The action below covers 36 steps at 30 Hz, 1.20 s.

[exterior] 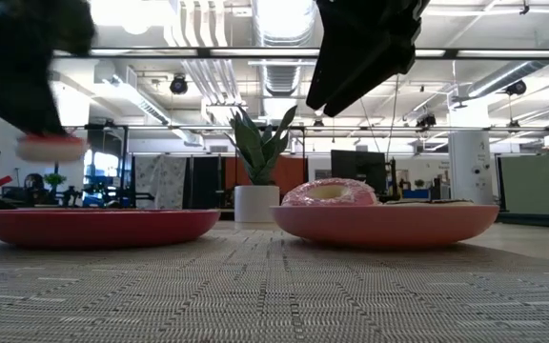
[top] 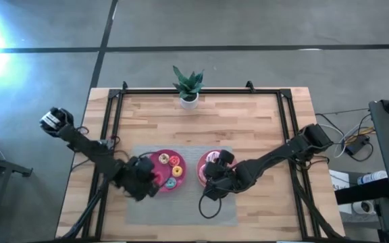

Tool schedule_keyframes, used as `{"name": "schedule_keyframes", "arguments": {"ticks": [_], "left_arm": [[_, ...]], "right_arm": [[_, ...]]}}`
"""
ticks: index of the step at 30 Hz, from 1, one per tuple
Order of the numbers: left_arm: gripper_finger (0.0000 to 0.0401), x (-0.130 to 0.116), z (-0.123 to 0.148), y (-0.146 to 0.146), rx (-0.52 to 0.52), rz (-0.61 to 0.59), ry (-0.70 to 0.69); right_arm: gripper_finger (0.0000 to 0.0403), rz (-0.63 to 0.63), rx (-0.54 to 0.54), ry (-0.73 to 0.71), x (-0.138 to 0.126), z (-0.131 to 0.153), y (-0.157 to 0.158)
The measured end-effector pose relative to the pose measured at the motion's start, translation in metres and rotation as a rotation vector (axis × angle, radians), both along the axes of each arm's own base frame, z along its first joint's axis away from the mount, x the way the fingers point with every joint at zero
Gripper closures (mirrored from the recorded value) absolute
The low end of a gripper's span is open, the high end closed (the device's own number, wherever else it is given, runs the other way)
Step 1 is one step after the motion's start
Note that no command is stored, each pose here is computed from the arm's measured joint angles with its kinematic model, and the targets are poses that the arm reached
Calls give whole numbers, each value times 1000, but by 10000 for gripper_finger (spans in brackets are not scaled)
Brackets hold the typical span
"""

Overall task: Pick & Place donuts
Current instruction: Put the small red donut on the dark pink plate, then return to Home Position

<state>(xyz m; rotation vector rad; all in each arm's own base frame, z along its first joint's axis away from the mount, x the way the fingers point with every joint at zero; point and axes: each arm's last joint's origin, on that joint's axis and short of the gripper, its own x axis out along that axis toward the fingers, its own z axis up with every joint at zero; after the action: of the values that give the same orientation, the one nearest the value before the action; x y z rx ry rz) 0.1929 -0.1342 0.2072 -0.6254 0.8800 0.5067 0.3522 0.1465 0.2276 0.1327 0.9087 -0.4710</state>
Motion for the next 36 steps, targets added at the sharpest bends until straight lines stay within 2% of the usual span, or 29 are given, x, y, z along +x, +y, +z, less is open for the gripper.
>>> {"name": "schedule_keyframes", "arguments": {"ticks": [5,9,15,24,29,36], "left_arm": [[401,17,-17,16,-40,-82,65],[401,15,-25,18,-27,-93,110],[396,15,-31,18,-34,-101,101],[316,14,-37,19,-51,-91,84],[291,15,-33,17,-76,-108,89],[289,19,-4,13,-75,-118,59]], "right_arm": [[183,-2,1,-1,0,0,0],[183,-11,8,-4,0,0,0],[183,-20,10,-10,0,0,0],[183,-28,-13,-19,1,0,-2],[183,-28,-13,-19,1,0,-2],[183,-16,-22,-13,1,0,-2]]}}
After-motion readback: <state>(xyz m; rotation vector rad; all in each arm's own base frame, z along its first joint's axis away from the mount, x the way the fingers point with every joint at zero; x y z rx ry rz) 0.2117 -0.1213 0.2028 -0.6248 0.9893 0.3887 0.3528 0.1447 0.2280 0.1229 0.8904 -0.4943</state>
